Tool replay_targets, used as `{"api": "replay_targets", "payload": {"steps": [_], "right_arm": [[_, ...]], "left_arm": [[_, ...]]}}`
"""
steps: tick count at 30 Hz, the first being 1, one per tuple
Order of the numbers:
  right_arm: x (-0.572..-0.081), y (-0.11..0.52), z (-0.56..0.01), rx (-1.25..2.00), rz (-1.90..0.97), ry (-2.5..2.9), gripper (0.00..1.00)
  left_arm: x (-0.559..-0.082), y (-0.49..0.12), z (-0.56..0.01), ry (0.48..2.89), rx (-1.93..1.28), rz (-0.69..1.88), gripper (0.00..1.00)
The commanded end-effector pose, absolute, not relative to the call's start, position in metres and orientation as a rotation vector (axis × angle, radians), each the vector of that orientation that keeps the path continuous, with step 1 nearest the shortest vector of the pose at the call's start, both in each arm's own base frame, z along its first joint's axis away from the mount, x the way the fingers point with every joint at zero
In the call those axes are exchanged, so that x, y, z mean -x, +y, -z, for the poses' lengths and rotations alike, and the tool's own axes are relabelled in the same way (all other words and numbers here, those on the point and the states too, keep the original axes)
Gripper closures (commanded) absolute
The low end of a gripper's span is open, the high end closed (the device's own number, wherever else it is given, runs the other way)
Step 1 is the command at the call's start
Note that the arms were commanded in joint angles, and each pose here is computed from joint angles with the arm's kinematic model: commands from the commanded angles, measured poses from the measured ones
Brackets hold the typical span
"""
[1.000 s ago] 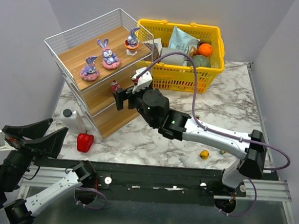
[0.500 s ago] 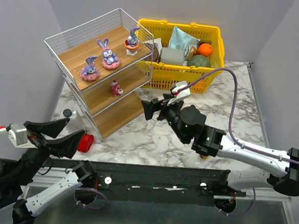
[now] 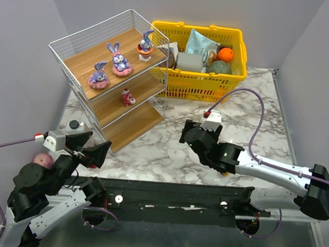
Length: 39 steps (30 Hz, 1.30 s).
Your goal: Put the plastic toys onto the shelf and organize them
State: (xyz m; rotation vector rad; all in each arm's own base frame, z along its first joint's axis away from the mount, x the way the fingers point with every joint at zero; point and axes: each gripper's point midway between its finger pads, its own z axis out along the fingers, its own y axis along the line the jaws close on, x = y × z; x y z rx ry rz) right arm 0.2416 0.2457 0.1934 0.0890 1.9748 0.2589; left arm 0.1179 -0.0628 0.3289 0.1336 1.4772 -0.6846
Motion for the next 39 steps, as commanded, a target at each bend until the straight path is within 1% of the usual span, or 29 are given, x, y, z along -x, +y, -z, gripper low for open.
{"api": "replay_targets", "payload": {"steps": [1,6,11,17,20,21,24,29,36,38,39], "right_arm": [[-0.252,0.219,-0.162,-0.241,-0.174,2.031,0.02],[-0.266,0.216,-0.135,-0.267,-0.110,2.066,0.02],[-0.284,0.222,-0.113,-0.208,-0.079,2.091,0.03],[-0.298,0.222,-0.091,-0.200,-0.064,2.125,0.09],[-0.302,0.217,-0.079,-0.225,-0.058,2.148,0.15],[-0.303,0.217,-0.076,-0.228,-0.061,2.153,0.21],[-0.307,0.216,-0.066,-0.222,-0.048,2.170,0.29],[-0.310,0.211,-0.050,-0.239,-0.018,2.195,0.34],[-0.315,0.206,-0.036,-0.238,0.036,2.207,0.47],[-0.315,0.204,-0.033,-0.238,0.052,2.209,0.49],[-0.315,0.204,-0.032,-0.241,0.052,2.206,0.53]], "left_arm": [[-0.112,-0.035,-0.334,1.391,-0.023,0.675,0.01],[-0.119,-0.039,-0.322,1.413,-0.022,0.650,0.01],[-0.125,-0.043,-0.311,1.433,-0.033,0.621,0.01],[-0.127,-0.041,-0.309,1.424,-0.020,0.613,0.01],[-0.125,-0.040,-0.314,1.410,-0.024,0.616,0.01],[-0.125,-0.039,-0.316,1.404,-0.026,0.611,0.01],[-0.124,-0.032,-0.326,1.373,-0.032,0.580,0.01],[-0.125,-0.024,-0.331,1.354,-0.044,0.523,0.01],[-0.124,-0.025,-0.331,1.352,-0.053,0.525,0.01],[-0.124,-0.024,-0.332,1.350,-0.050,0.523,0.01],[-0.124,-0.024,-0.332,1.350,-0.052,0.523,0.01]]}}
